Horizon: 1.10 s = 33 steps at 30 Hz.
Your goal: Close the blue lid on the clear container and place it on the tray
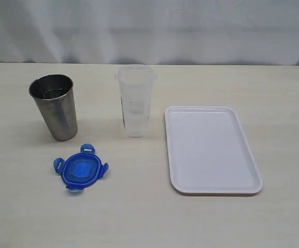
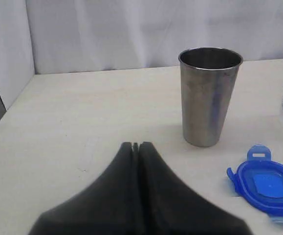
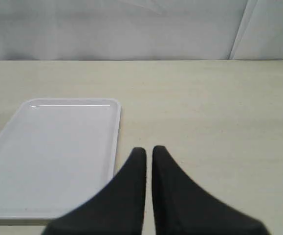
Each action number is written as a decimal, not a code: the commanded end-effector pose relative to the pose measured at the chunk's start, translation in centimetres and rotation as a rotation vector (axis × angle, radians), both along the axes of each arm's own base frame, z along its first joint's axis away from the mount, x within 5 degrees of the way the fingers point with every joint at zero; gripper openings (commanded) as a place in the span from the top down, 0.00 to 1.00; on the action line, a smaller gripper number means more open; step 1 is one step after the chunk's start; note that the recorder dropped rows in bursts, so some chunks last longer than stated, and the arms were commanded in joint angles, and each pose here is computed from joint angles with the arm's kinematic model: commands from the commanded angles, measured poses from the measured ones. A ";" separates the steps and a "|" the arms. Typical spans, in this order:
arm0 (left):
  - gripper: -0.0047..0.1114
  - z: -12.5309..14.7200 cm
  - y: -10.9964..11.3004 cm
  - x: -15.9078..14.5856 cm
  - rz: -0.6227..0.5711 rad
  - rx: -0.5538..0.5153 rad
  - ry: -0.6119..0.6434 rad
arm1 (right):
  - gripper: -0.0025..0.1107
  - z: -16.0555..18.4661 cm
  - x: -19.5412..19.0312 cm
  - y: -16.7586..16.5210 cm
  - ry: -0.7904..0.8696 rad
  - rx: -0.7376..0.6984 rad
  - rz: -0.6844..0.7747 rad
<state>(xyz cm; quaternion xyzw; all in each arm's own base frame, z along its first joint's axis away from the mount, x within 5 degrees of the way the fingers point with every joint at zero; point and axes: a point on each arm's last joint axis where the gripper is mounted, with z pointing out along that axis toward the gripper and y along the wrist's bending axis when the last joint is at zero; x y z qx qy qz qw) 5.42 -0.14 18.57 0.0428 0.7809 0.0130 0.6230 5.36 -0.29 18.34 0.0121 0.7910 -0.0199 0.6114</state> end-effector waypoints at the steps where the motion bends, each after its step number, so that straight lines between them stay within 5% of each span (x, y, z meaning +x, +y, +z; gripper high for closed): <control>1: 0.96 1.1 -0.1 0.2 -0.004 -0.052 -0.126 | 0.94 0.0 0.0 0.0 -0.010 -0.001 -0.006; 4: 0.96 1.9 -0.2 0.2 -0.003 -0.192 -0.205 | 0.94 0.0 0.0 0.0 -0.010 -0.001 -0.006; 13: 0.96 5.6 0.2 -0.5 -0.005 -0.349 -0.621 | 0.94 0.0 0.0 0.0 -0.010 -0.001 -0.006; 15: 0.87 6.1 0.1 -0.8 -0.029 -0.325 -0.683 | 0.94 0.0 0.0 0.0 -0.010 -0.001 -0.006; 17: 0.65 6.7 -0.3 -0.9 -0.080 -0.302 -0.743 | 0.94 0.0 0.0 0.0 -0.010 -0.001 -0.006; 19: 0.37 6.8 -0.6 -0.2 -0.101 -0.282 -0.731 | 0.94 0.0 0.0 0.0 -0.010 -0.001 -0.006; 21: 0.23 7.2 -0.8 0.5 -0.126 -0.253 -0.739 | 0.94 0.0 0.0 0.0 -0.010 -0.001 -0.006; 25: 0.22 8.4 -1.8 4.2 -0.187 -0.168 -0.598 | 0.94 0.0 0.0 0.0 -0.010 -0.001 -0.006; 33: 0.22 3.1 -2.8 11.0 -0.258 -0.039 -0.280 | 0.94 0.0 0.0 0.0 -0.010 -0.001 -0.006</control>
